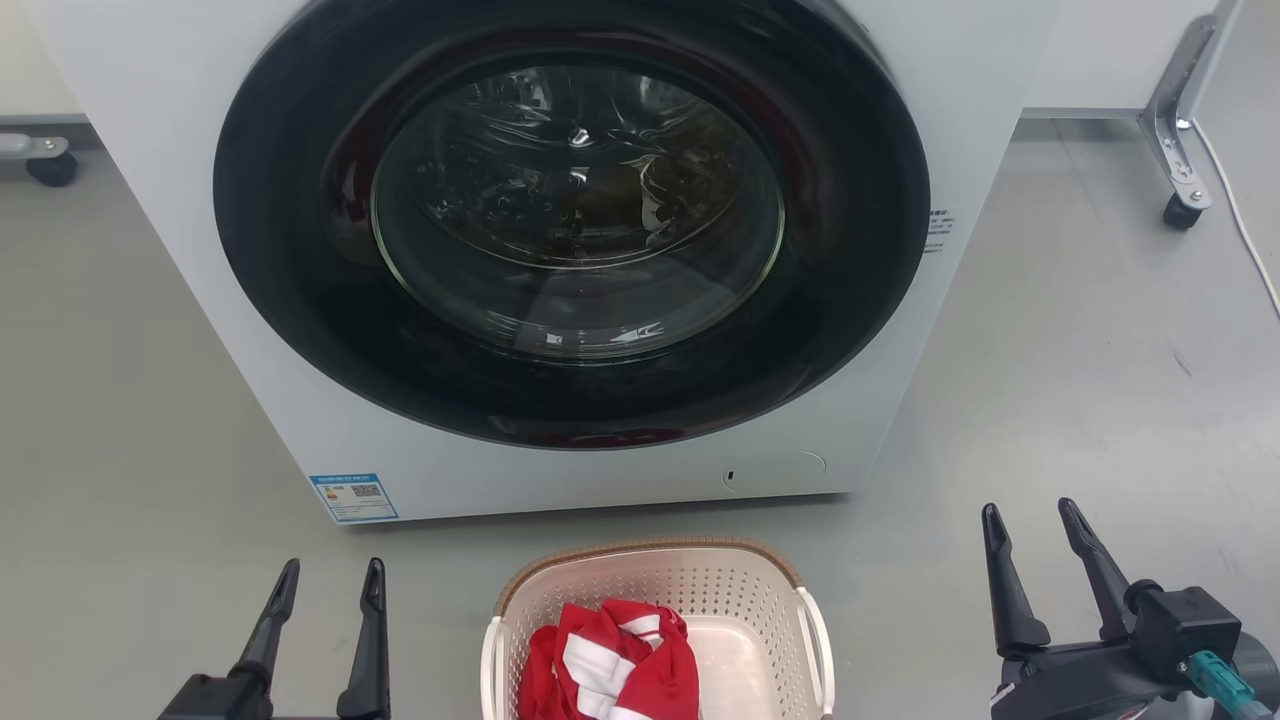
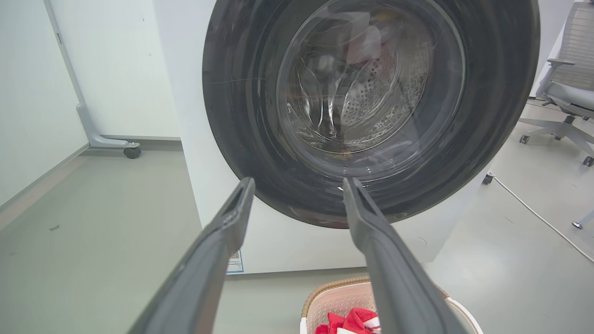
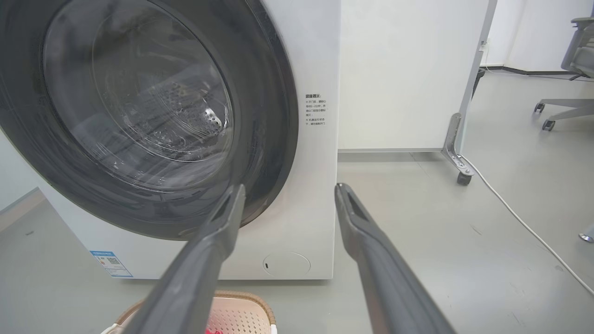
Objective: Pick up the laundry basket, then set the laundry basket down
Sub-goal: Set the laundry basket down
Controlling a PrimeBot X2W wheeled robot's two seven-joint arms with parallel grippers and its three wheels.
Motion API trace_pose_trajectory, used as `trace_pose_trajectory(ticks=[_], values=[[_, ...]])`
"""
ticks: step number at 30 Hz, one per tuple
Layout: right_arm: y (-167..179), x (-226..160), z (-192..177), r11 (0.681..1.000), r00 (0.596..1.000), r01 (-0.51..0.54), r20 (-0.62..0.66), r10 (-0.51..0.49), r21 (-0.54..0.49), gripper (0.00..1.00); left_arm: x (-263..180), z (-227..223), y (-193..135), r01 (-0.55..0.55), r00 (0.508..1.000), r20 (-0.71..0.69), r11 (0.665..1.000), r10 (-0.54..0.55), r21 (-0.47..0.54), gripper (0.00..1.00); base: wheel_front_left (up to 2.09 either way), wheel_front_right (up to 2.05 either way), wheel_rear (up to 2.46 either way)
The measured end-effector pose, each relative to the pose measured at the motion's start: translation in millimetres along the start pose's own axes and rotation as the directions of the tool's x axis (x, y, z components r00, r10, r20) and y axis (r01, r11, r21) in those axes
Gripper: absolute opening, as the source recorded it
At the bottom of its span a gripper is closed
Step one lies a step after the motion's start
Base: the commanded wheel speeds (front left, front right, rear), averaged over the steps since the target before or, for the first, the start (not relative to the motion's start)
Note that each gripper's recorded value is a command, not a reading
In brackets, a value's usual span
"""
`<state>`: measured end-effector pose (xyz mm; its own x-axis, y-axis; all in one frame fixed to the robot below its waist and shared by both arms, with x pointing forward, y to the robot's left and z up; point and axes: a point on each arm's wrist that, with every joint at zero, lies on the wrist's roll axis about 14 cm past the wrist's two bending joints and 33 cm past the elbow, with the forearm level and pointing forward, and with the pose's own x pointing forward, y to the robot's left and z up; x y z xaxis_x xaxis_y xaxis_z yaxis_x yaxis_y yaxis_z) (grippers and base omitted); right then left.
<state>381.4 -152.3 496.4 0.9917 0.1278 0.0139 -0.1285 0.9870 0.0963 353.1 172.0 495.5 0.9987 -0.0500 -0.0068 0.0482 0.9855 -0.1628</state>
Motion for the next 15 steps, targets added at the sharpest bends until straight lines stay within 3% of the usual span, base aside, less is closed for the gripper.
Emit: trace_pose_trajectory(ticks=[15], values=[[-0.9,-0.3,8.6,1.000,1.000,0.008,0.017,-0.008,-0.008,1.00,-0.9,0.9,1.1,-0.007,1.000,-0.018,1.000,0.008,0.017,1.00,0.00,0.00,0.00]])
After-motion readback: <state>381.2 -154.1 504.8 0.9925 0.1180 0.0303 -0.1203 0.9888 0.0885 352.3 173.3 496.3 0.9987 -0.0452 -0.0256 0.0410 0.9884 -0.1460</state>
